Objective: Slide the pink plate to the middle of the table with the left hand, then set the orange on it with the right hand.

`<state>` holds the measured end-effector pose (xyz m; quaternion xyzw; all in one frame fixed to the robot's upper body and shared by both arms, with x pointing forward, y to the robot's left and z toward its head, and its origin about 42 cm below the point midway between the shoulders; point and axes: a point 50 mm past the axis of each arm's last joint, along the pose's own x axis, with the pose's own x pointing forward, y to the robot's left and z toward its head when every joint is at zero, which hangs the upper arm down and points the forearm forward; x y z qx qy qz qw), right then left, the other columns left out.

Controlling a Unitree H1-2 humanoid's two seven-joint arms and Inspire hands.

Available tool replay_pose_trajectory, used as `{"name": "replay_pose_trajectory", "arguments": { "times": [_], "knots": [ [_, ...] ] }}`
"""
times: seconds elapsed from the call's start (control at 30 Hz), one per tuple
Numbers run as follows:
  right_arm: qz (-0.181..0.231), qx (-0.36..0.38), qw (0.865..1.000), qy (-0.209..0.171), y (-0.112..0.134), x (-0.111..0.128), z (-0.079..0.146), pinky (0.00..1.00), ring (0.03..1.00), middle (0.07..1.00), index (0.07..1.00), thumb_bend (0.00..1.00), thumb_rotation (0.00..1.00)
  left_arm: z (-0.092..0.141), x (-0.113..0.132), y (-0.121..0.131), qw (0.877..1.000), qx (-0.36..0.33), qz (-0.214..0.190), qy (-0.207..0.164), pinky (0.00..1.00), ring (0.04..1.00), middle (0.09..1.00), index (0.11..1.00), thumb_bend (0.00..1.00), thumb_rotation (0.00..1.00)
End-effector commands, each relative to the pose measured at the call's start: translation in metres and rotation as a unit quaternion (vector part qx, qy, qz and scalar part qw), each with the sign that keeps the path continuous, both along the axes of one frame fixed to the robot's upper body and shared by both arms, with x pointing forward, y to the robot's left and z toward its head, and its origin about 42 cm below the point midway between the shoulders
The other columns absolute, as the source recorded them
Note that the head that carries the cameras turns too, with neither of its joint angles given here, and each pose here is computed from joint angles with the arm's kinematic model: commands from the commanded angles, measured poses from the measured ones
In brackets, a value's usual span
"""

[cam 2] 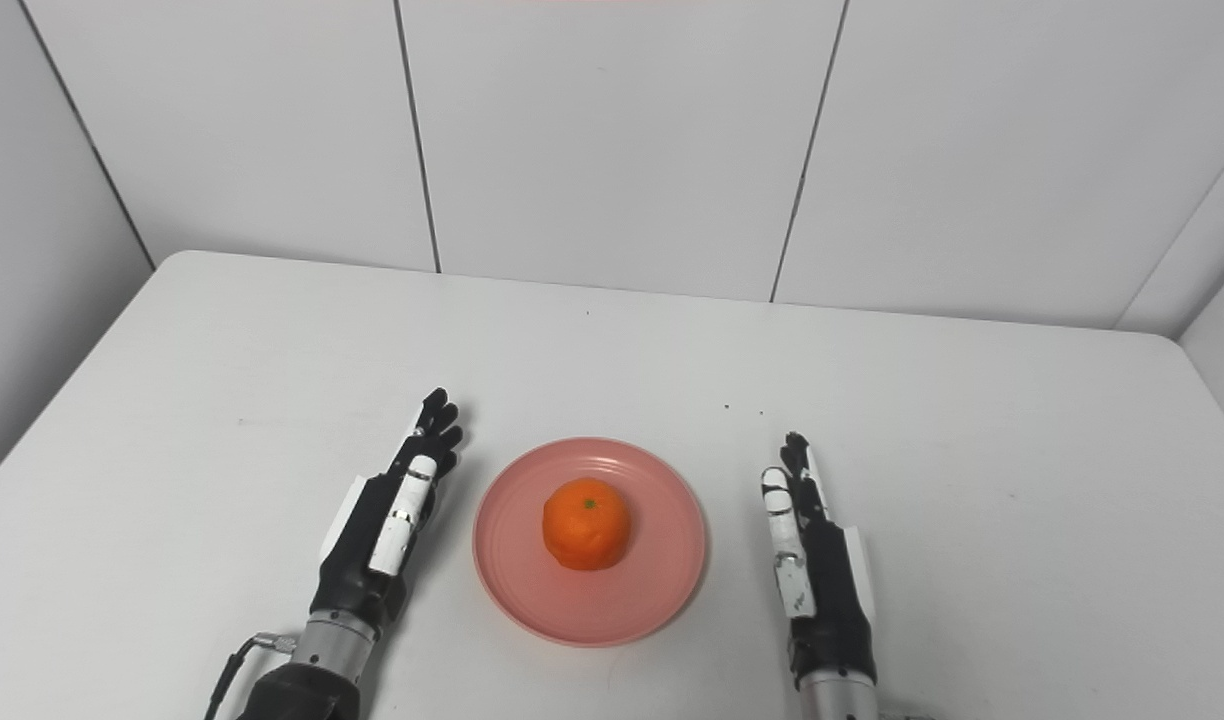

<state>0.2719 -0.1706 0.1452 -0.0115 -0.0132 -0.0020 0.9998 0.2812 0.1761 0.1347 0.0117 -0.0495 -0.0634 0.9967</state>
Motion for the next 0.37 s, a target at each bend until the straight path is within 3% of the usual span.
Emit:
{"name": "replay_pose_trajectory", "arguments": {
  "times": [0.0, 0.33],
  "knots": [
    [0.000, 0.011, 0.999, -0.046, 0.0044, 0.0031, 0.0130, 0.94, 0.957, 0.977, 0.975, 0.17, 1.00, 0.0127, 0.0022, -0.0046, 1.000, -0.004, -0.001, -0.027, 0.99, 0.986, 0.998, 0.992, 0.42, 1.00],
    [0.001, 0.006, 0.999, -0.049, 0.0042, 0.0029, 0.0130, 0.93, 0.955, 0.976, 0.974, 0.16, 1.00, 0.0123, 0.0025, -0.0053, 1.000, -0.008, -0.001, -0.025, 0.99, 0.982, 0.993, 0.986, 0.42, 1.00]
  ]
}}
